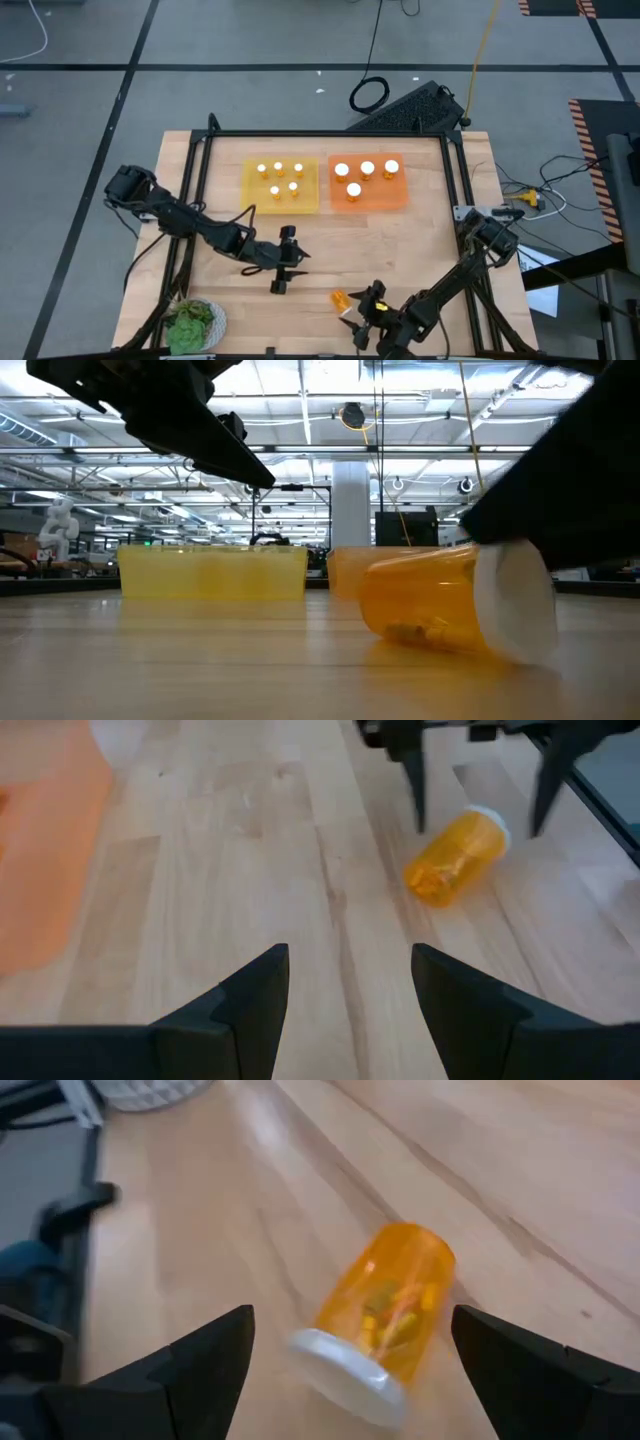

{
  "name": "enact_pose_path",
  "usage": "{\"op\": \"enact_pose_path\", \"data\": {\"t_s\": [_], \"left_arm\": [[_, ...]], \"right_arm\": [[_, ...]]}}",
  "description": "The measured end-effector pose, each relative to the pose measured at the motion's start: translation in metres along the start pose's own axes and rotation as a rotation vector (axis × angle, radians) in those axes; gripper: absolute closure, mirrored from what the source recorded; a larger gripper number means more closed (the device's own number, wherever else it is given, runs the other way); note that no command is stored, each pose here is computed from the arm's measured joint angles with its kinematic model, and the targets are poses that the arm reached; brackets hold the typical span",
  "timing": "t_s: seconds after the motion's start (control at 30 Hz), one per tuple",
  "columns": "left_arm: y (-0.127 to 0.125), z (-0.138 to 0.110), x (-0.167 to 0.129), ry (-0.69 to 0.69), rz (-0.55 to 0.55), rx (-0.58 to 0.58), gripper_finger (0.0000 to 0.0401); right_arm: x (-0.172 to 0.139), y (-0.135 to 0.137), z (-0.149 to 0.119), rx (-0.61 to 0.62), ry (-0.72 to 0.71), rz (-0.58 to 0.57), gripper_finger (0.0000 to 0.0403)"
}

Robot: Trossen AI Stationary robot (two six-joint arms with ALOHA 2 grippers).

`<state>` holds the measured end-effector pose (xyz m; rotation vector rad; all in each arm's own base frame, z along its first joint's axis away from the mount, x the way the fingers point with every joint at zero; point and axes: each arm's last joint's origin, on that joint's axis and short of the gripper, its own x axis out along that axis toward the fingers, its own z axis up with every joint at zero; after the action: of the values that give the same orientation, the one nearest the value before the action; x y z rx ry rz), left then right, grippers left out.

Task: Pick and place medicine bottles into bin by pill shape (circle, oval)
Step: Put the big orange pill bottle into the orange bin

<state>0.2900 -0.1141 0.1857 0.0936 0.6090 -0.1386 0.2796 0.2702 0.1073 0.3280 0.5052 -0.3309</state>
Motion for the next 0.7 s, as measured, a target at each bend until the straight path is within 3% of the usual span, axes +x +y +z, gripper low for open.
{"op": "enact_pose_path", "data": {"t_s": [0.4, 0.7], "left_arm": [[-0.001, -0.001, 0.0, 0.005, -0.003, 0.004, 0.0185], [-0.001, -0.001, 0.0, 0.005, -0.003, 0.001, 0.0185]], "right_arm": [[0.015, -0.014, -0.005, 0.002, 0.076, -0.075, 0.0081], [0.014, -0.021, -0.007, -0.063, 0.103, -0.125, 0.0144]]}}
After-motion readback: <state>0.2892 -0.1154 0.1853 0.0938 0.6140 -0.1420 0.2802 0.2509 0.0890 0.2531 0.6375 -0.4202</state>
